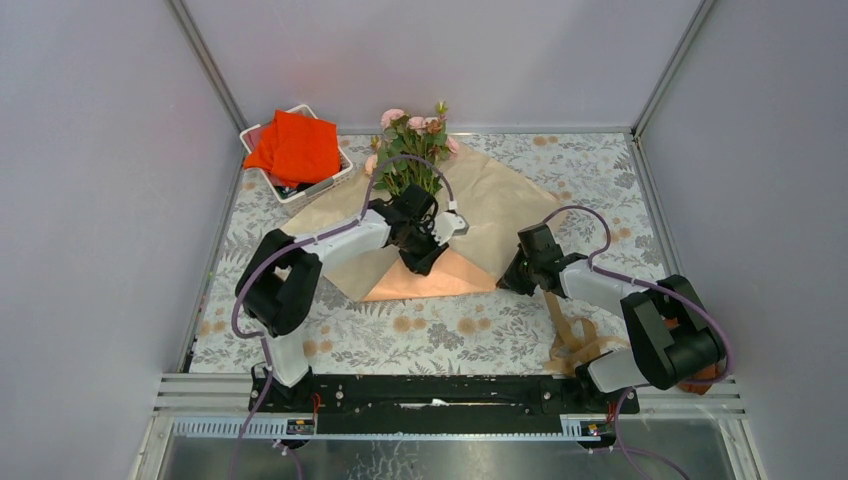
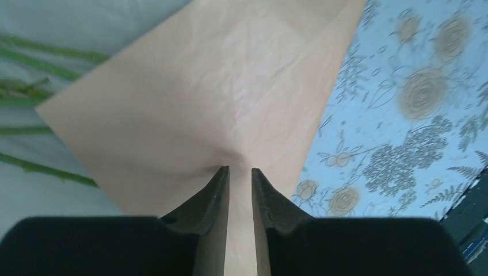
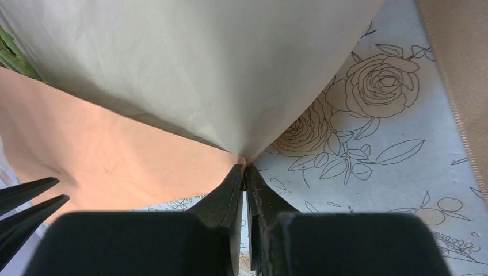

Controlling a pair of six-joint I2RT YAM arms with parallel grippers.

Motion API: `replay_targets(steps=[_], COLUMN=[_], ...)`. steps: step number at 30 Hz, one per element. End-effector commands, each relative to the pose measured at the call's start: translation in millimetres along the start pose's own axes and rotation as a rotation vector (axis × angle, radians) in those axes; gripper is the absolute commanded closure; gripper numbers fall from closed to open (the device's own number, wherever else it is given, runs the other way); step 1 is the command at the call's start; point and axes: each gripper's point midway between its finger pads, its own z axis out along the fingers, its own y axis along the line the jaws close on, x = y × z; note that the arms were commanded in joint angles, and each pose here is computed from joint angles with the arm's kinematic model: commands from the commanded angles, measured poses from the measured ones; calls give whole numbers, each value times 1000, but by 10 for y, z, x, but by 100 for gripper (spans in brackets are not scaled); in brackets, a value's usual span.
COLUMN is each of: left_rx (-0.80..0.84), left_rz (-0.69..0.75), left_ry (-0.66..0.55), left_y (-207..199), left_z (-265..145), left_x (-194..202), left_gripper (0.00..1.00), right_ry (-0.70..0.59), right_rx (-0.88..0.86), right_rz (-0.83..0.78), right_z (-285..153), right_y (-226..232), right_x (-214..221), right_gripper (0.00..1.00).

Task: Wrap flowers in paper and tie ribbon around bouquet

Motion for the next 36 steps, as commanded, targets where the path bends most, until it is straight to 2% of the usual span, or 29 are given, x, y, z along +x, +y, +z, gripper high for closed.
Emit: replay_targets(steps=[1, 9, 10, 15, 17, 20, 27, 29, 30, 33, 36], left_rx=[57, 39, 25, 15, 28, 32, 30, 31, 31, 24, 2], left_rz=[74, 45, 42, 16, 16, 17, 17, 18, 18, 27, 43], left_ry=[-56, -56, -49, 0, 8, 14, 19, 16, 15, 10, -2], left_y=[-211, -97, -56, 7, -21, -41, -41, -43, -43, -39, -11], left_z=[-22, 346, 399, 583, 596, 594, 600, 599, 595, 567, 497], left_x=[-343, -530, -511, -353, -298, -243, -210, -216, -220, -233, -281], left_gripper=[73, 71, 71, 71, 71, 71, 71, 71, 71, 71, 71], right_ry=[-61, -110, -111, -79, -51, -29, -31, -29, -30, -83, -145], right_rx=[7, -6, -12, -41, -64, -96, -109, -96, -85, -55, -27], right_rz=[-25, -65, -66, -31, -9, 25, 29, 21, 19, 1, -68], right_z=[-51, -161, -164, -98, -53, 12, 63, 96, 115, 111, 51], right_y=[10, 83, 90, 81, 91, 118, 244, 253, 240, 192, 207], right_x=[-129, -191, -186, -80, -8, 53, 77, 78, 75, -23, -129], right_gripper=[89, 88, 85, 59, 53, 49, 47, 49, 54, 76, 90])
